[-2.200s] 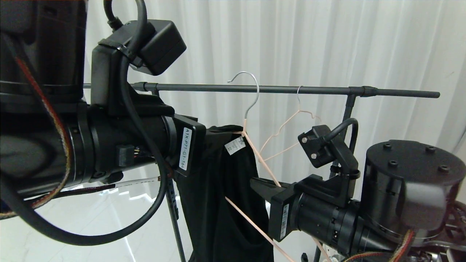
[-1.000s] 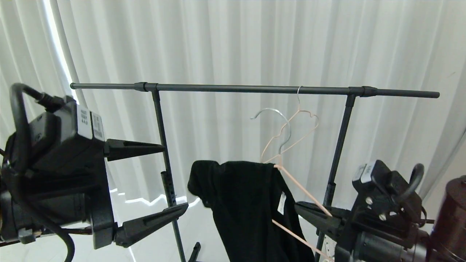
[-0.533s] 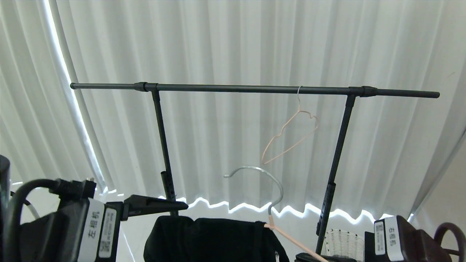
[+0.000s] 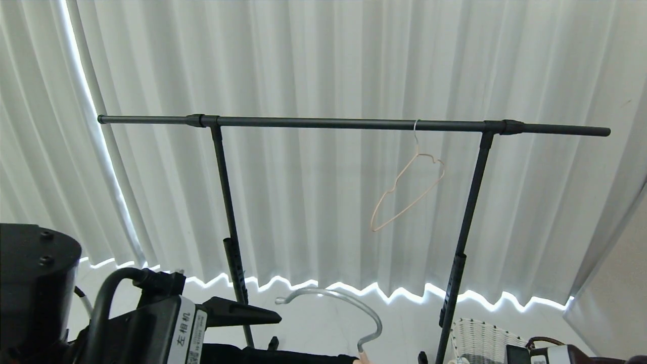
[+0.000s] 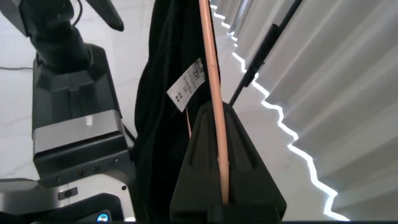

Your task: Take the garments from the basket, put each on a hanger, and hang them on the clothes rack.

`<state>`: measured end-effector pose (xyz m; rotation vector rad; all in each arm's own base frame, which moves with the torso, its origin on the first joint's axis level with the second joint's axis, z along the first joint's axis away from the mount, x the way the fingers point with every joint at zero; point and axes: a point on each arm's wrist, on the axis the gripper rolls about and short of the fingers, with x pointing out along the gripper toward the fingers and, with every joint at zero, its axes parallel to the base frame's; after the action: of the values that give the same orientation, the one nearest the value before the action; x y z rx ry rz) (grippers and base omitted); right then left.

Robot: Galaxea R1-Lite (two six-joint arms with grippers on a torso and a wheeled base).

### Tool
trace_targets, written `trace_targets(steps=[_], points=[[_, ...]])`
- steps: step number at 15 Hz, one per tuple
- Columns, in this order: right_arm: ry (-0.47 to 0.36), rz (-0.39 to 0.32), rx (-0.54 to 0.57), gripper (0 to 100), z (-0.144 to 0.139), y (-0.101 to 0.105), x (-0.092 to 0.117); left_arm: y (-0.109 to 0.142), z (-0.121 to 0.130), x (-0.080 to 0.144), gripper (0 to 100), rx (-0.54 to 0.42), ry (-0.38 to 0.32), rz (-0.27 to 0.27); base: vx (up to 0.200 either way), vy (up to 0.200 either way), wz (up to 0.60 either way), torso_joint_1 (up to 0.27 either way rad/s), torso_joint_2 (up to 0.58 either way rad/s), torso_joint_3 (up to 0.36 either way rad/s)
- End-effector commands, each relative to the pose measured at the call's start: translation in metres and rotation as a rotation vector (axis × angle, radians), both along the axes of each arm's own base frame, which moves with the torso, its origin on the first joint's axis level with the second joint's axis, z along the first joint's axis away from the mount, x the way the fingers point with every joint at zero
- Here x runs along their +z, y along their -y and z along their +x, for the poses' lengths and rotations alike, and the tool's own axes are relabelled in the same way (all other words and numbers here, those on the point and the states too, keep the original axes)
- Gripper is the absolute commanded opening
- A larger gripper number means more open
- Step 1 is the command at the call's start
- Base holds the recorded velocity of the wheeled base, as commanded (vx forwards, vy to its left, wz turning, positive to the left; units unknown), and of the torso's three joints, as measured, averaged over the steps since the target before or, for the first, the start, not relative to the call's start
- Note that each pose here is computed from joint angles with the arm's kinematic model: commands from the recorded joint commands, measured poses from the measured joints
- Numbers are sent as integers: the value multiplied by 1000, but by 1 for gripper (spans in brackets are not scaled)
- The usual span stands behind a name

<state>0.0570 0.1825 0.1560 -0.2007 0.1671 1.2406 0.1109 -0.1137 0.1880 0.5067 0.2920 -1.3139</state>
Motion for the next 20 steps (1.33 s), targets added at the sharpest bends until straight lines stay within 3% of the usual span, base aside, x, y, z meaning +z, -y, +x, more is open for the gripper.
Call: trace_targets(steps=[1,10,11,20], points=[[16,0,13,0,-2,-1,1,6,6,-6,100,-5,-32,25,0,0,0,0,0,0],[34,4,46,0,-6,-5,4,9,10,-13,100,-17,-47,28,0,0,0,0,0,0],[34,3,46,0,-6,-5,4,10,10,-12,0,-17,-41,22,0,0,0,0,0,0],[41,10,50,0,-7,-7,6,8,10,-17,0,-12,-53,32,0,0,0,0,0,0]])
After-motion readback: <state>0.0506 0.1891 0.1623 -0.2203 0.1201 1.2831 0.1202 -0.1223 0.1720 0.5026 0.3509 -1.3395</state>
